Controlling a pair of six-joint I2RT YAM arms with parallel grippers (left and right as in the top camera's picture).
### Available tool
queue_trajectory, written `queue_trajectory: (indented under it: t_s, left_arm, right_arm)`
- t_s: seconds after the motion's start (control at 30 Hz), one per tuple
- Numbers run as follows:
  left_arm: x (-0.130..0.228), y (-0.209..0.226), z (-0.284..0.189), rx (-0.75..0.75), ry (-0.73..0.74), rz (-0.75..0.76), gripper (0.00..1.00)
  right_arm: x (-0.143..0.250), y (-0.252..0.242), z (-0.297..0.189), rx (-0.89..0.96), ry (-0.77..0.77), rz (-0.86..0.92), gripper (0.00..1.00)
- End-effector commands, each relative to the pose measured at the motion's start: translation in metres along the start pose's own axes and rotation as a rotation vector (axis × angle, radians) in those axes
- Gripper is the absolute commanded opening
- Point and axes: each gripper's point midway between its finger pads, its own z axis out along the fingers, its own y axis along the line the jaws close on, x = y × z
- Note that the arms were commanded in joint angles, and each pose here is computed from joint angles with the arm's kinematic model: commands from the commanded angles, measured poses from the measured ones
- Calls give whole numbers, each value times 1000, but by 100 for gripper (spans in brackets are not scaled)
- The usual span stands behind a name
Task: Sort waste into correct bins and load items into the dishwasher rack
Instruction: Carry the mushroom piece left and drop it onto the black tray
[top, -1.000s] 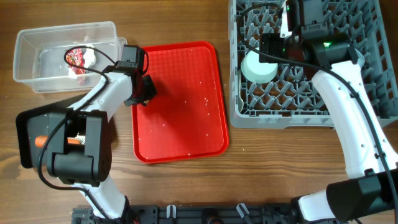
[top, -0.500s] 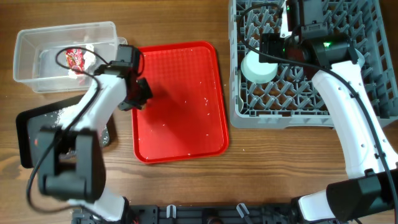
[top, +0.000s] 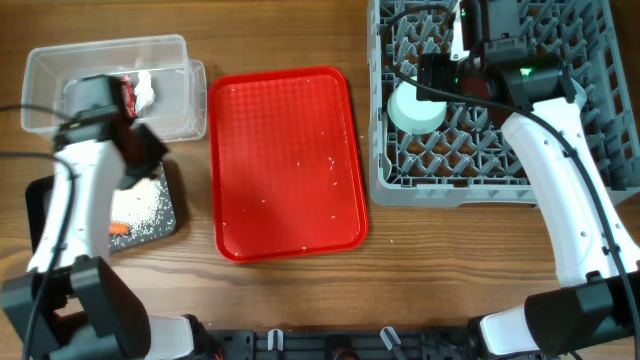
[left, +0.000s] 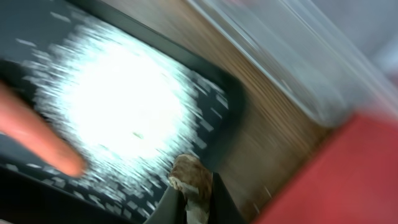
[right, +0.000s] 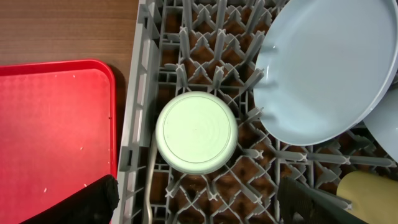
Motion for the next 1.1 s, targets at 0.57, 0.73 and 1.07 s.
queue_trajectory:
  t_s: [0.57, 0.73, 1.07]
  left_arm:
    - [-32, 150, 73, -139, 94, -503, 51]
    - [-33, 134, 70, -51, 110, -504, 65]
    - [-58, 24, -19, 311, -77, -206, 76]
  right_arm:
    - [-3, -2, -2, 12, -10, 20, 84]
    - [-3, -2, -2, 11, -10, 19, 84]
    - [-4, 1, -2, -2, -16, 30, 85]
